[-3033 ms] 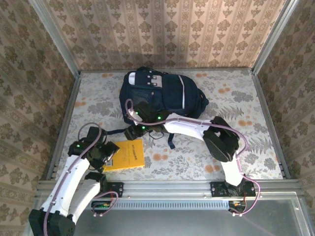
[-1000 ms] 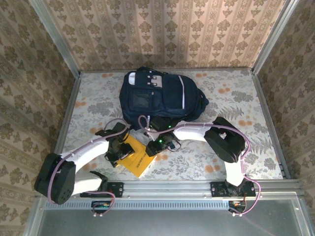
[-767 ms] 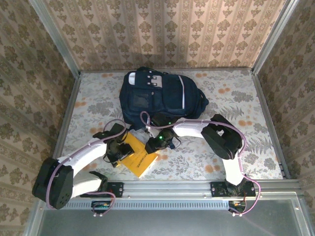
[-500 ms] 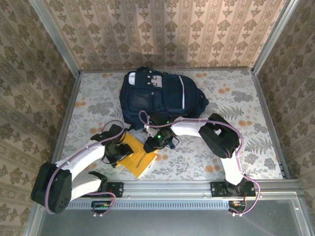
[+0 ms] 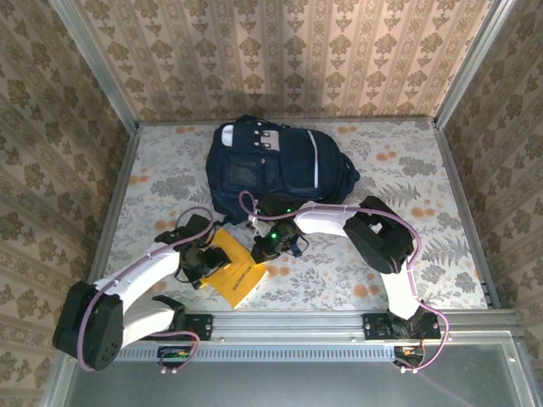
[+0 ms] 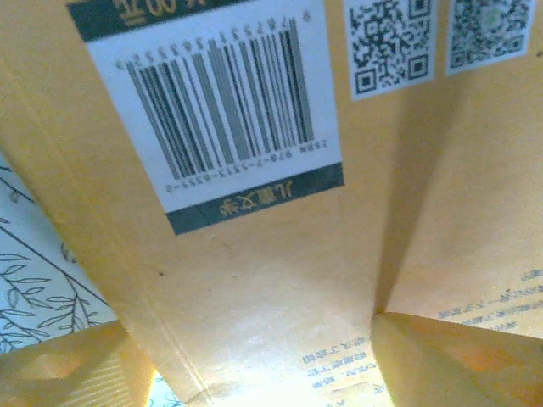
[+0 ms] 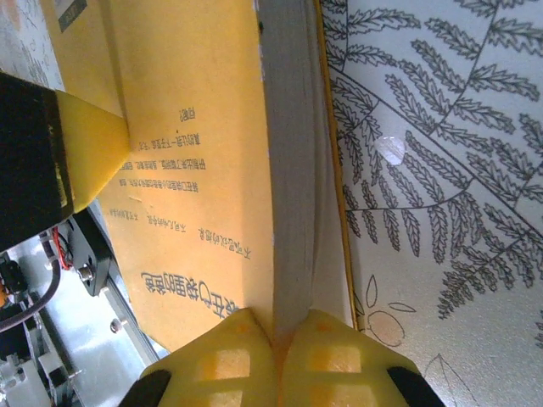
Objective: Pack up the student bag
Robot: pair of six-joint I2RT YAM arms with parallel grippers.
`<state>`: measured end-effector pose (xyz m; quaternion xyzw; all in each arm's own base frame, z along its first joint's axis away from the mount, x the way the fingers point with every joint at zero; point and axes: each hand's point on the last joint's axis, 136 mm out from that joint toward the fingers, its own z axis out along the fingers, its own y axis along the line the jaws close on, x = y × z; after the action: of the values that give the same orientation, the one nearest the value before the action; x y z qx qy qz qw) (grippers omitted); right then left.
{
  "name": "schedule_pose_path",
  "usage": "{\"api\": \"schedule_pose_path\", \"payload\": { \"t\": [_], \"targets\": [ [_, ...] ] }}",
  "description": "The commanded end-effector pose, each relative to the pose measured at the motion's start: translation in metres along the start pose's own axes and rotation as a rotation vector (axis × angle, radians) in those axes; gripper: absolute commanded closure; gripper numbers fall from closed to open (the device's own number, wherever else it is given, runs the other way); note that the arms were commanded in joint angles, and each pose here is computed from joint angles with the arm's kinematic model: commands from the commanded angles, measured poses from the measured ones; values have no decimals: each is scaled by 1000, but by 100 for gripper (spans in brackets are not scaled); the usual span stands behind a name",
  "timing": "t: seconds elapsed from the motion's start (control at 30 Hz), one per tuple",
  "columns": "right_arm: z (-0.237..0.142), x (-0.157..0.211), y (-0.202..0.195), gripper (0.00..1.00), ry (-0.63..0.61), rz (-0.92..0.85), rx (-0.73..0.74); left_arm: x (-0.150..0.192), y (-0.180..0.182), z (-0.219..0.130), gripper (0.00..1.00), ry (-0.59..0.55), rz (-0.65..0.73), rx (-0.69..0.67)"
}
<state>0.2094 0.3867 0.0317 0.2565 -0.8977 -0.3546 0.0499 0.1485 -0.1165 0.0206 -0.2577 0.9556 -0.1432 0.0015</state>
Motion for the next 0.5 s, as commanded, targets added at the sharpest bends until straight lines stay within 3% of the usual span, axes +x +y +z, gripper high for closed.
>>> {"api": "schedule_pose_path", "payload": {
  "t": [0.0,0.27,0.47],
  "targets": [
    [-12,-11,17,100,-63,-47,1,-14,-51,-13,20,-56,100,223],
    [-44,-16,5,100,-164,24,-33,-22,-40,-49,13,-149,78,229],
    [-63,-16,-1,100,-238,145,-139,-21,-38,-53,13,-134,55,248]
  ]
}}
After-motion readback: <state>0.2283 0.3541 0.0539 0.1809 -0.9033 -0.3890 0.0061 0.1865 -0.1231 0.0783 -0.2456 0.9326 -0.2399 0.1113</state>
